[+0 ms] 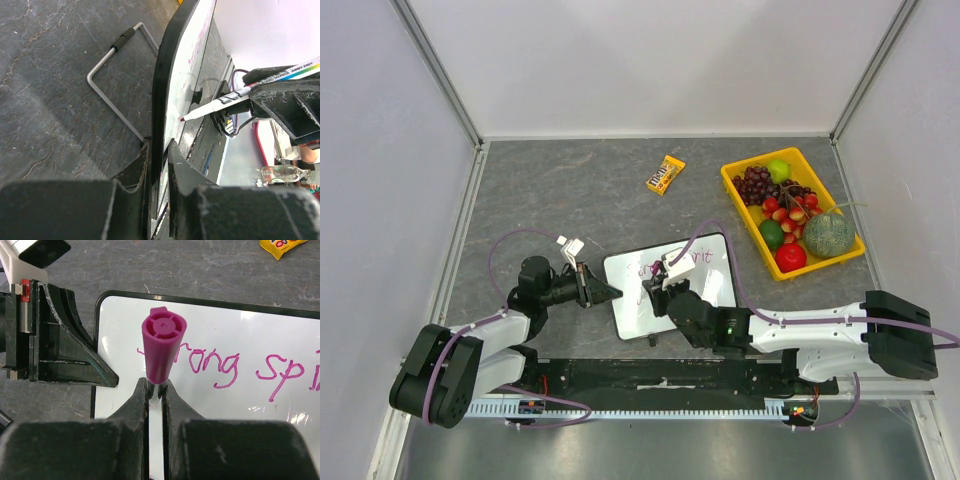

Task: Write a sentence on the whiteboard
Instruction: Write on the whiteboard marker without the cap.

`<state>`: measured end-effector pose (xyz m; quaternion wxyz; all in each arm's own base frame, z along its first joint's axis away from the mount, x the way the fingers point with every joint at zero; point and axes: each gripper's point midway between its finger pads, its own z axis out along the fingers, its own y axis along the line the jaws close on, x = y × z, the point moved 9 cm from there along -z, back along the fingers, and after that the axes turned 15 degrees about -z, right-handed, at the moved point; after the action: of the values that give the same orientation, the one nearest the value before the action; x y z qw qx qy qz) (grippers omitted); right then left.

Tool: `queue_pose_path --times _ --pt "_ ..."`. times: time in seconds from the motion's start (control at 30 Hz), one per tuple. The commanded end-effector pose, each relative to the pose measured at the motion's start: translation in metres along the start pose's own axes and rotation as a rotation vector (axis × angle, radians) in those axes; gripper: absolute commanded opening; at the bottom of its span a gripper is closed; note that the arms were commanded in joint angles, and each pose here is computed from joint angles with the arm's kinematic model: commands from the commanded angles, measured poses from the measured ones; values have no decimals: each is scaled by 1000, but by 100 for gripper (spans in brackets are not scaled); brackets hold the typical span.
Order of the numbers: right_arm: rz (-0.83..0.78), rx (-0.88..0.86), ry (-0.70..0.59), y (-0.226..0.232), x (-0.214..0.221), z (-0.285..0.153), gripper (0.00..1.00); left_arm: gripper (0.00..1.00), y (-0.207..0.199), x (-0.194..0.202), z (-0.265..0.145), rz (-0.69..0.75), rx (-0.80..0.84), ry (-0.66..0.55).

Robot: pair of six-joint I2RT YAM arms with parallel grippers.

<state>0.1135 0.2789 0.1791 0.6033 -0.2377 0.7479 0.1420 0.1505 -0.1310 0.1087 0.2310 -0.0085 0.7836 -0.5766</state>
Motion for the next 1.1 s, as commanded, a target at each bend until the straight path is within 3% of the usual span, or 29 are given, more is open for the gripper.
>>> queue_pose_path --times 0.0,0.33,1.07 --pt "3 22 26 -7 8 -3 0 2 12 4 -2 -9 -72 -19" --pt "6 23 48 -11 18 -6 0 2 12 4 -2 -10 -72 -17" --pt "10 75 -32 -12 -23 1 0 2 11 5 -2 -10 -73 -19"
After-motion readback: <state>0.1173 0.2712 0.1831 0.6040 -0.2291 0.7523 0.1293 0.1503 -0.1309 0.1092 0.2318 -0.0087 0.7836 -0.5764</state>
